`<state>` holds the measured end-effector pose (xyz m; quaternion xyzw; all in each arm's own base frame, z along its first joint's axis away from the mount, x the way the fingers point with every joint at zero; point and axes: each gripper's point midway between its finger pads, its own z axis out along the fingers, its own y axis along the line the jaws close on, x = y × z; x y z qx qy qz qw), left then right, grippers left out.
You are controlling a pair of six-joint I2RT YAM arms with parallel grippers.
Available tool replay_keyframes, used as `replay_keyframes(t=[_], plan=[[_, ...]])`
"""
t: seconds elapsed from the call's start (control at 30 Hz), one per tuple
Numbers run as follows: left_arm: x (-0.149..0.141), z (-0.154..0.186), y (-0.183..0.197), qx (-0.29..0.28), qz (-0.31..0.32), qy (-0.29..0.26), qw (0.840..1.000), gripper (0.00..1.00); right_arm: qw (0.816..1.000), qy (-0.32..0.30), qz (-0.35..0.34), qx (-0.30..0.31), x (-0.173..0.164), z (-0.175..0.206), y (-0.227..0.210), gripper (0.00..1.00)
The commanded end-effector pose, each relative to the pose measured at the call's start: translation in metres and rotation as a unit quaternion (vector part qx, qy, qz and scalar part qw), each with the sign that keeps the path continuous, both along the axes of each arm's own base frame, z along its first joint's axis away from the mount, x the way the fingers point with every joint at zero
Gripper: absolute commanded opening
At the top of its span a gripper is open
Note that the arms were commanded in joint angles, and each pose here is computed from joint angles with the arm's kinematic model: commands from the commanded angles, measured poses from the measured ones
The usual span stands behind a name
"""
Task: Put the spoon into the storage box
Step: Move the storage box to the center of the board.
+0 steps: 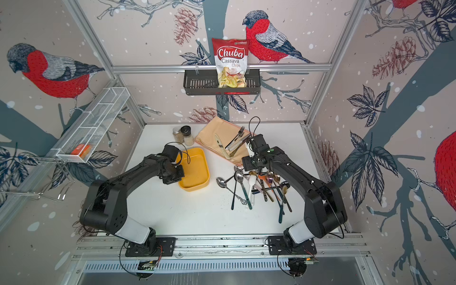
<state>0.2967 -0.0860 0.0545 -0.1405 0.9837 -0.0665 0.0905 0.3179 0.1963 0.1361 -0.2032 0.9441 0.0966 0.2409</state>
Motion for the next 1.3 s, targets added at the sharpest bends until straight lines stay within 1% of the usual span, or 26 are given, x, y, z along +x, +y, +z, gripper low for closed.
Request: replay_keyframes(t=[0.0, 0.07, 0.17, 0.23, 0.27, 0.3, 0.37, 0.4, 0.43, 0.5, 0.53, 0.63, 0.73, 0.87, 0.9, 1.0, 1.03, 1.1, 1.17, 1.27], plan=[[-0.026, -0.007, 0.008, 0.043, -0.043, 0.052, 0.997, 0.03, 0.999, 0.018, -0.032, -0.013, -0.017, -0.006, -0.005, 0.67], [-0.028, -0.009, 0.010, 0.053, -0.051, 0.058, 0.996, 0.04, 0.999, 0.029, -0.037, -0.014, -0.028, -0.013, -0.003, 0.64], [-0.020, -0.002, 0.007, 0.056, -0.060, 0.045, 0.996, 0.08, 0.998, 0.042, -0.036, -0.020, -0.044, -0.023, 0.002, 0.62], [-0.018, 0.000, 0.007, 0.056, -0.064, 0.038, 0.996, 0.14, 0.998, 0.045, -0.036, -0.028, -0.054, -0.029, 0.004, 0.62], [-0.015, 0.003, 0.006, 0.056, -0.068, 0.030, 0.996, 0.19, 0.998, 0.045, -0.041, -0.034, -0.058, -0.033, 0.003, 0.60], [-0.013, 0.007, 0.005, 0.055, -0.069, 0.019, 0.996, 0.24, 0.997, 0.045, -0.048, -0.041, -0.060, -0.037, 0.001, 0.57], [-0.007, 0.018, 0.003, 0.050, -0.070, -0.008, 0.996, 0.33, 0.996, 0.045, -0.055, -0.047, -0.064, -0.041, 0.000, 0.54], [-0.003, 0.024, 0.002, 0.046, -0.069, -0.023, 0.996, 0.34, 0.996, 0.043, -0.055, -0.046, -0.066, -0.042, 0.002, 0.53], [-0.001, 0.029, 0.000, 0.042, -0.069, -0.035, 0.996, 0.36, 0.997, 0.041, -0.052, -0.045, -0.068, -0.042, 0.005, 0.52], [0.004, 0.040, -0.002, 0.034, -0.071, -0.062, 0.995, 0.48, 0.997, 0.039, -0.047, -0.043, -0.070, -0.045, 0.008, 0.52], [0.006, 0.044, -0.003, 0.032, -0.073, -0.072, 0.994, 0.52, 0.997, 0.040, -0.045, -0.044, -0.071, -0.047, 0.009, 0.52], [0.013, 0.059, -0.007, 0.021, -0.077, -0.111, 0.991, 0.58, 0.997, 0.043, -0.029, -0.049, -0.076, -0.055, 0.014, 0.49], [0.024, 0.078, -0.004, 0.026, -0.066, -0.156, 0.985, 0.65, 0.997, 0.051, -0.011, -0.060, -0.080, -0.065, 0.018, 0.47], [0.033, 0.102, -0.008, 0.005, -0.057, -0.213, 0.975, 0.70, 0.995, 0.063, 0.003, -0.076, -0.084, -0.077, 0.019, 0.44], [0.031, 0.098, -0.007, 0.009, -0.058, -0.212, 0.975, 0.71, 0.995, 0.063, 0.007, -0.080, -0.084, -0.079, 0.020, 0.44], [0.031, 0.103, 0.000, 0.030, -0.061, -0.218, 0.974, 0.71, 0.994, 0.066, 0.004, -0.083, -0.085, -0.088, 0.019, 0.43], [0.035, 0.113, 0.000, 0.033, -0.063, -0.229, 0.971, 0.71, 0.994, 0.066, 0.006, -0.081, -0.086, -0.090, 0.020, 0.42], [0.038, 0.127, 0.002, 0.040, -0.066, -0.246, 0.966, 0.72, 0.995, 0.067, 0.016, -0.076, -0.087, -0.094, 0.023, 0.39], [0.040, 0.137, 0.004, 0.045, -0.067, -0.262, 0.962, 0.72, 0.995, 0.065, 0.021, -0.079, -0.087, -0.096, 0.024, 0.39], [0.042, 0.142, 0.007, 0.055, -0.063, -0.269, 0.960, 0.72, 0.993, 0.069, 0.023, -0.091, -0.089, -0.103, 0.020, 0.38]])
